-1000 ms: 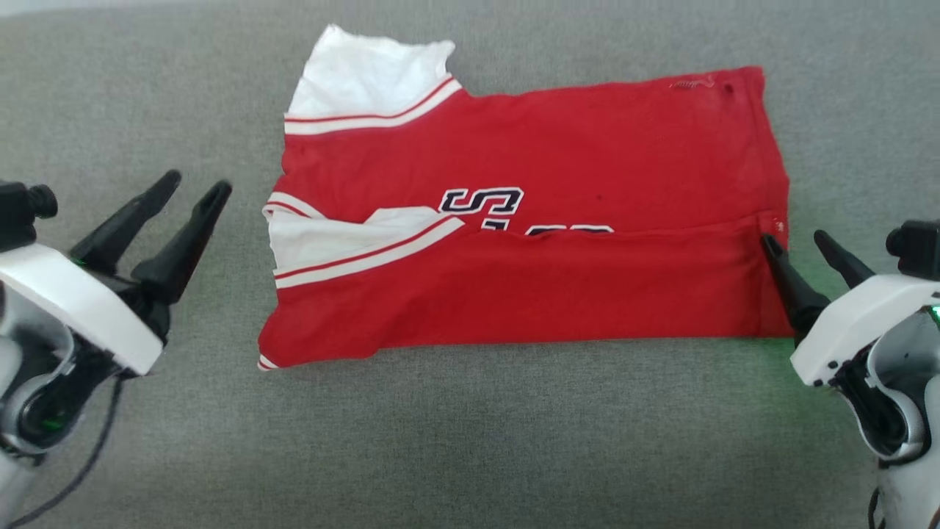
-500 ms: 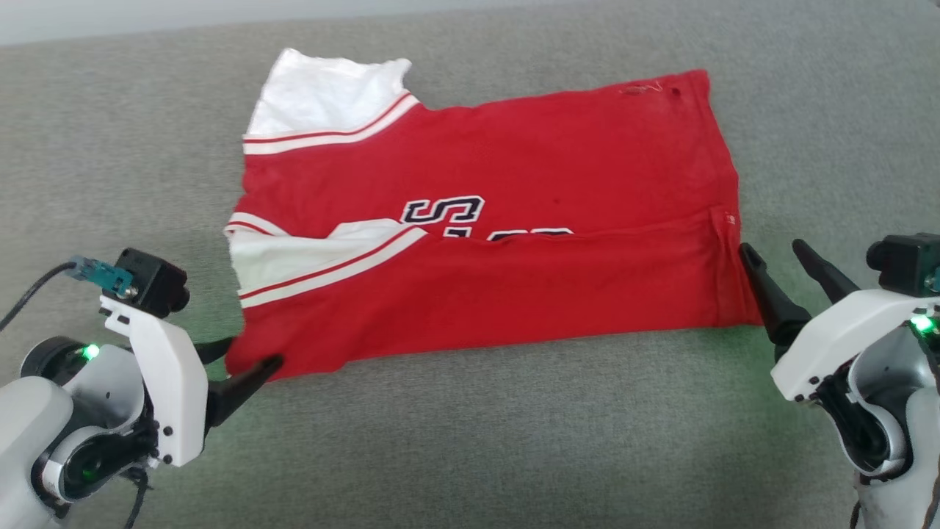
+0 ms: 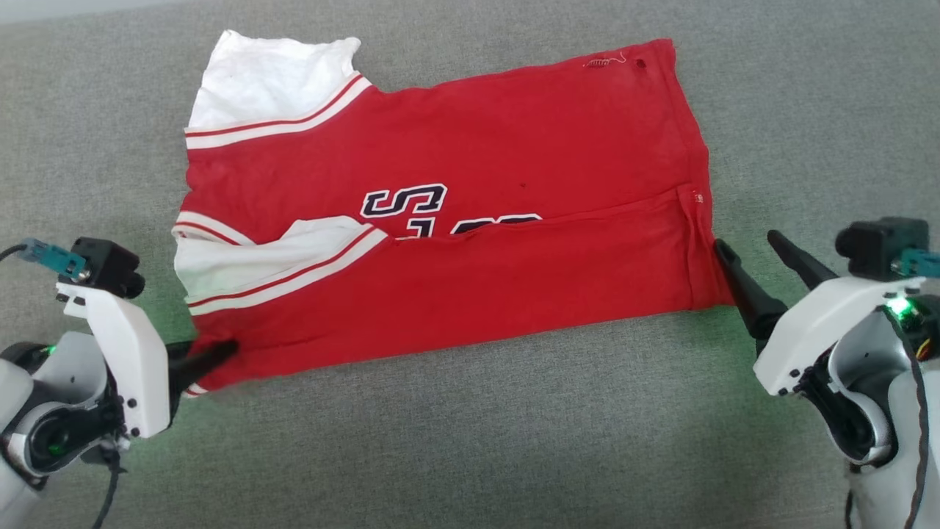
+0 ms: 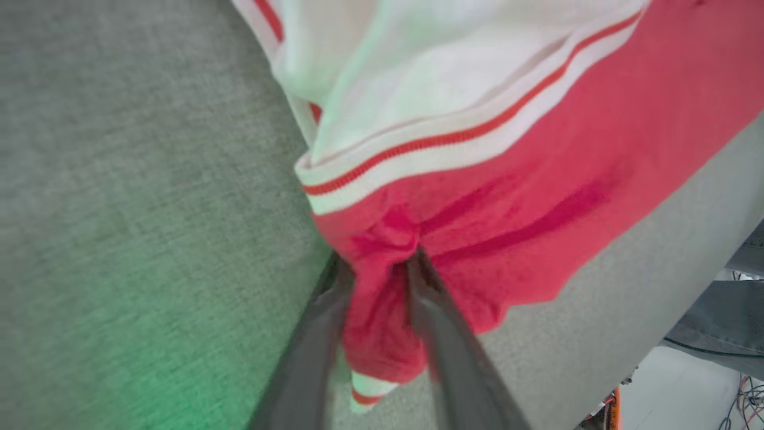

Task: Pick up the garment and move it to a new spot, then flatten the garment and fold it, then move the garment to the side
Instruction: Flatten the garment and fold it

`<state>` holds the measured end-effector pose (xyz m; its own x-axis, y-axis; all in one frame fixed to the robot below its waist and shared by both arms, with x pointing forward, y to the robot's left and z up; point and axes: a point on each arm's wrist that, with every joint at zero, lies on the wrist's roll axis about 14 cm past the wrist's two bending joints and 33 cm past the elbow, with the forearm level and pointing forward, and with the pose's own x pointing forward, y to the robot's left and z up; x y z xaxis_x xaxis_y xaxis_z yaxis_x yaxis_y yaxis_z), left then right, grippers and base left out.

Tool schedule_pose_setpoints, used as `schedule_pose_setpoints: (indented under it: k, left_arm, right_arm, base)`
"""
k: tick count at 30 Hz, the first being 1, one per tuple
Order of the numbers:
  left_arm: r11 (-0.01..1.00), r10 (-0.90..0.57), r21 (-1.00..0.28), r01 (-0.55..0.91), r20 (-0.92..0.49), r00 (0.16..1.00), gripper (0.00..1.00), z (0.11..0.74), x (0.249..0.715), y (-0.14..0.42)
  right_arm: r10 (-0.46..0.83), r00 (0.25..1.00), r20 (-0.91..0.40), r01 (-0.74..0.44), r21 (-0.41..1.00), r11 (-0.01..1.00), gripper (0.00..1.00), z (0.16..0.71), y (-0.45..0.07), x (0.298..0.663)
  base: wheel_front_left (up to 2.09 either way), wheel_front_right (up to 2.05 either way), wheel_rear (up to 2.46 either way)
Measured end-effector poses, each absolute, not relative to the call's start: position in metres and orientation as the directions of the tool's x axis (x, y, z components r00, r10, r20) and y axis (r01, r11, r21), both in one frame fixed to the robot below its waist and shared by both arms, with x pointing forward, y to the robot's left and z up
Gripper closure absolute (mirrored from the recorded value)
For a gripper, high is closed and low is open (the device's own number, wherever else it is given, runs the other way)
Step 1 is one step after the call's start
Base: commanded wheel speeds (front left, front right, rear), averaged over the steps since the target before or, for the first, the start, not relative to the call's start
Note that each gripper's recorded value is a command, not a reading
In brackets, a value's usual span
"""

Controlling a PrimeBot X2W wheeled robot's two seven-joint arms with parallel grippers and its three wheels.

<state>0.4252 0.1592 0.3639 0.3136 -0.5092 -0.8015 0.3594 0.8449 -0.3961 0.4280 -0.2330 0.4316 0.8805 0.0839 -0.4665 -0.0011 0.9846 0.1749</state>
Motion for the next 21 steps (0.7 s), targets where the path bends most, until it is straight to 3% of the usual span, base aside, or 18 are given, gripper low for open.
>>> schedule_pose_setpoints:
  k: [3, 8, 15, 16, 18, 21]
  left_arm:
    - [0.833, -0.532, -0.414, 0.367, -0.782, 0.325, 1.00, 0.365, 0.427, 0.151]
    - [0.828, -0.541, -0.415, 0.378, -0.768, 0.342, 1.00, 0.365, 0.427, 0.150]
    - [0.824, -0.549, -0.407, 0.393, -0.745, 0.378, 1.00, 0.366, 0.428, 0.147]
    - [0.824, -0.551, -0.411, 0.390, -0.740, 0.385, 1.00, 0.367, 0.428, 0.147]
    - [0.823, -0.556, -0.416, 0.386, -0.730, 0.398, 1.00, 0.367, 0.427, 0.145]
    - [0.821, -0.564, -0.425, 0.382, -0.712, 0.419, 1.00, 0.371, 0.424, 0.142]
  right_arm:
    - [0.117, 0.830, -0.545, -0.053, 0.132, 0.990, 0.00, 0.421, -0.229, 0.424]
    - [0.166, 0.675, -0.719, -0.141, 0.095, 0.985, 0.00, 0.397, -0.222, 0.409]
    - [0.180, 0.598, -0.781, -0.165, 0.100, 0.981, 0.03, 0.385, -0.218, 0.414]
    - [0.180, 0.594, -0.784, -0.162, 0.102, 0.981, 0.51, 0.384, -0.217, 0.416]
    - [0.183, 0.589, -0.787, -0.161, 0.107, 0.981, 1.00, 0.382, -0.216, 0.419]
    - [0.192, 0.580, -0.791, -0.167, 0.116, 0.979, 1.00, 0.381, -0.211, 0.420]
  base:
    - [0.00, 0.00, 0.00]
    - [0.00, 0.00, 0.00]
    - [0.00, 0.00, 0.00]
    - [0.00, 0.00, 0.00]
    - [0.00, 0.00, 0.00]
    - [0.00, 0.00, 0.00]
